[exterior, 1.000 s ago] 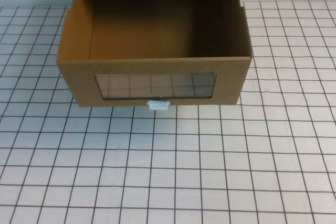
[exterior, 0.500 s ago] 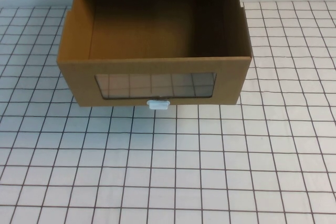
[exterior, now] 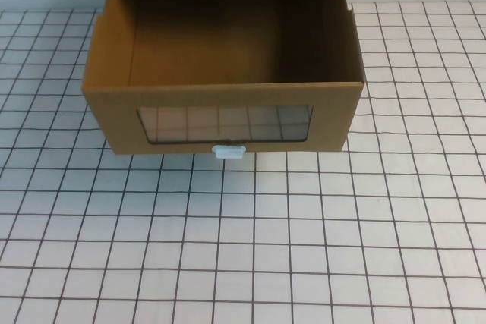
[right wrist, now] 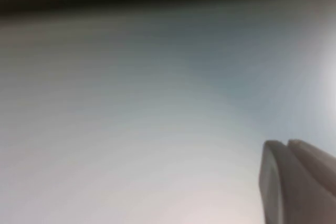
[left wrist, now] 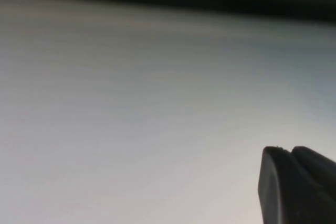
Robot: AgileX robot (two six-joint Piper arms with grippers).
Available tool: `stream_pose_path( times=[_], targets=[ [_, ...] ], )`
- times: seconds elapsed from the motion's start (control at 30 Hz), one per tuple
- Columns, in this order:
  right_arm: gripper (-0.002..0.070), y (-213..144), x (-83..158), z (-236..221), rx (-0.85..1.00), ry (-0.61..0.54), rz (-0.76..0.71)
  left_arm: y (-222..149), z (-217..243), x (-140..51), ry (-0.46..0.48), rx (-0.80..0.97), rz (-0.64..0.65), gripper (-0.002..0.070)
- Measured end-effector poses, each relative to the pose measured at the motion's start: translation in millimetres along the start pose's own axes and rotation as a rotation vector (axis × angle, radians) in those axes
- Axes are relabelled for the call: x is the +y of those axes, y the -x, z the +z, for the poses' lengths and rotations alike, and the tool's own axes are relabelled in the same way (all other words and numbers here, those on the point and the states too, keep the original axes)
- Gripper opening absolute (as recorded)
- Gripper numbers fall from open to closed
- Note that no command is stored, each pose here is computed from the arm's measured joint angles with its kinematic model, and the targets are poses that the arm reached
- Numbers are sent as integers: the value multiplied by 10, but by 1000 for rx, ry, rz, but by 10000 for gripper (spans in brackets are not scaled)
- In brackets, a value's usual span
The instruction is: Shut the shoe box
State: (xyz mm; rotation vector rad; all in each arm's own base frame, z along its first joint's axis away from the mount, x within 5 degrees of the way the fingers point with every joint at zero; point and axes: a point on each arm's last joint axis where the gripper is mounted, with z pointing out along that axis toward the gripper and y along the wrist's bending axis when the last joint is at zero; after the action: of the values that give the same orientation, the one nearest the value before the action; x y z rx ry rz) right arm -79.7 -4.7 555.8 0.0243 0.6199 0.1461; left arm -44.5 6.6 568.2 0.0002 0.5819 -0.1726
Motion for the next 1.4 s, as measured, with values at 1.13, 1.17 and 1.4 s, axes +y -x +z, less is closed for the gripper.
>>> stream_pose_path(
  times=[1.13,1.17,1.4],
  targets=[
    [-14,-2064,62,940,1281,-20,301,-2805,867,11,-13,1624,-131,-4],
    [-14,-2097,96,946,1295,31,301,-2854,865,2,-23,1639,-143,-4],
    [-13,-2505,431,1002,1379,491,308,-3090,923,-217,-408,1577,-190,-4]
  ],
)
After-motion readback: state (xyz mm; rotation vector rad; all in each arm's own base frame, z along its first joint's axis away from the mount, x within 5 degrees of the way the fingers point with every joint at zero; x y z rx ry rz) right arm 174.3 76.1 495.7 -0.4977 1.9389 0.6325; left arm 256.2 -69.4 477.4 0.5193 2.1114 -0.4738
